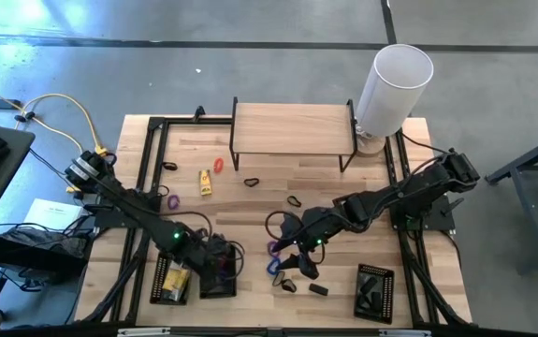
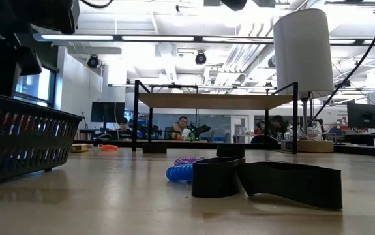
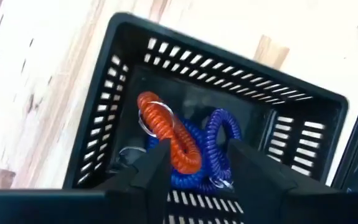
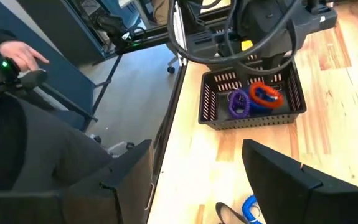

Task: Pick & Place Office Desk Supplies
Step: Put the orange spring key chain into the middle black basket, then put the crayon box into the left black basket

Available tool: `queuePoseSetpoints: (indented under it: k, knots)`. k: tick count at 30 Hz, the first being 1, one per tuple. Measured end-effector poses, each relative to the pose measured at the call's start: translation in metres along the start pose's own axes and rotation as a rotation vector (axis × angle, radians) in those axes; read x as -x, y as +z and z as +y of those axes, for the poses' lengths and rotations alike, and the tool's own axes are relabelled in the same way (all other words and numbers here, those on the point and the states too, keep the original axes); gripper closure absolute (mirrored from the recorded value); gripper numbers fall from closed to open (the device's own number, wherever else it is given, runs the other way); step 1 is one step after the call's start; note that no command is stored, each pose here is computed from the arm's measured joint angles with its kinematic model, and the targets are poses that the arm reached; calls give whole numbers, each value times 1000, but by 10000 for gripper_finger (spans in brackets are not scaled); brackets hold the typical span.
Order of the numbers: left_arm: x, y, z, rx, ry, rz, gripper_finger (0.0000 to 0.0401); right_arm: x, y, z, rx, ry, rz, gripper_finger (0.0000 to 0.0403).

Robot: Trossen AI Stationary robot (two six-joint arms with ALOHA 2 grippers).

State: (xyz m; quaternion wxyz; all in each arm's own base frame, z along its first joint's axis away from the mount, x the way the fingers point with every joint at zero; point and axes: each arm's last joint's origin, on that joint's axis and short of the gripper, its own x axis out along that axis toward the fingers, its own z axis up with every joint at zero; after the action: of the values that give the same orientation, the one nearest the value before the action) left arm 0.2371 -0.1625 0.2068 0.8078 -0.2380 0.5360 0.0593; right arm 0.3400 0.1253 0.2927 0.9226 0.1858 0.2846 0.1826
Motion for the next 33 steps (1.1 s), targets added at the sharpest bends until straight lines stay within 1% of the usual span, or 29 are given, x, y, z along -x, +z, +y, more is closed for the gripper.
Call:
queuePoseSetpoints:
  k: [2,6,9,12,15,18,20,23,26,29,30,33]
  knots:
    - [3,3,3,18,-14,32,243,0,-1,0,1,0,6,168]
    - [19,14,13,55,-86,92,244,-1,-3,4,4,0,16,168]
    - [36,22,23,91,-126,86,245,-1,-3,3,7,-18,4,168]
    - [53,29,38,182,-115,68,245,0,-1,-1,9,-72,-22,168]
    - [72,33,61,294,-43,62,246,1,2,-6,26,-106,-37,168]
    - [87,34,88,376,78,30,246,2,5,-13,39,-121,-44,168]
    - [98,37,105,436,165,-29,246,3,7,-18,31,-126,-45,168]
    - [108,43,127,587,282,-150,246,5,10,-26,18,-135,-40,168]
    - [111,52,145,758,331,-206,246,7,12,-33,4,-136,-31,168]
    - [107,63,162,880,353,-179,246,9,13,-41,-17,-140,-13,168]
    - [105,66,168,893,368,-169,246,10,13,-44,-23,-141,-4,168]
    - [100,72,182,880,414,-136,246,11,13,-49,-38,-151,9,168]
